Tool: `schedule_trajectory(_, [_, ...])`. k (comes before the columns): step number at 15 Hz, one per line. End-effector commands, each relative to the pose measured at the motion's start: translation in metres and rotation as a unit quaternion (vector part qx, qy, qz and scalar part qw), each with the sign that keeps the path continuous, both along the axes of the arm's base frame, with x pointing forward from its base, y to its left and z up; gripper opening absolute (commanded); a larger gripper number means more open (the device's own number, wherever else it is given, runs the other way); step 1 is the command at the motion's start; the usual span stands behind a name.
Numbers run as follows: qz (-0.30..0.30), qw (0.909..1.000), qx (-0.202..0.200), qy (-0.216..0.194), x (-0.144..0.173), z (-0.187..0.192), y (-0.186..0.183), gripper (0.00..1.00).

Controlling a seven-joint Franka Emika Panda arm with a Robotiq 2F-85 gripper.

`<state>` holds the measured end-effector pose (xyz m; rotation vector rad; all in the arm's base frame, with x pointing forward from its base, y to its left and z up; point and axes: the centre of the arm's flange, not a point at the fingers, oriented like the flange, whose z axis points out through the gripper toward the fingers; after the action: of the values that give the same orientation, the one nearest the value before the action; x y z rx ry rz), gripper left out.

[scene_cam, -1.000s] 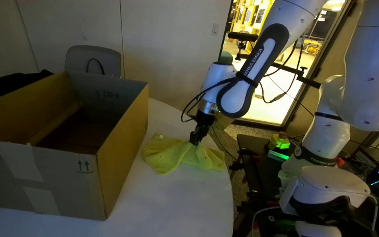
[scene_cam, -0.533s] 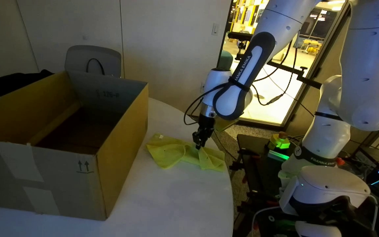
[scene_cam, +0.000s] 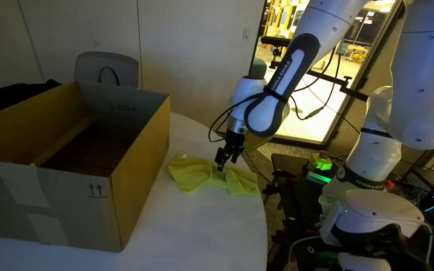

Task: Put the marker in the green towel, then wrap the towel and put it in the box

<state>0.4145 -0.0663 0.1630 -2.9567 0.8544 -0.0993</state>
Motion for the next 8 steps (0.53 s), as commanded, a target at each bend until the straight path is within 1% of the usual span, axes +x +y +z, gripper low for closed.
schedule_trajectory(1, [0.049, 0.9982, 0.014, -0.033, -0.007, 0.020, 0.032, 1.00])
schedule_trajectory(2, [0.065, 0.9972, 0.016, -0.033, -0.004, 0.022, 0.041, 1.00])
schedule_trajectory(4, [0.095, 0.9948, 0.008, -0.034, 0.003, 0.016, 0.059, 1.00])
schedule_trajectory(5, [0.099, 0.9945, -0.002, -0.031, 0.007, 0.011, 0.063, 1.00])
schedule_trajectory(8, [0.114, 0.9930, -0.014, -0.027, 0.012, 0.001, 0.062, 1.00])
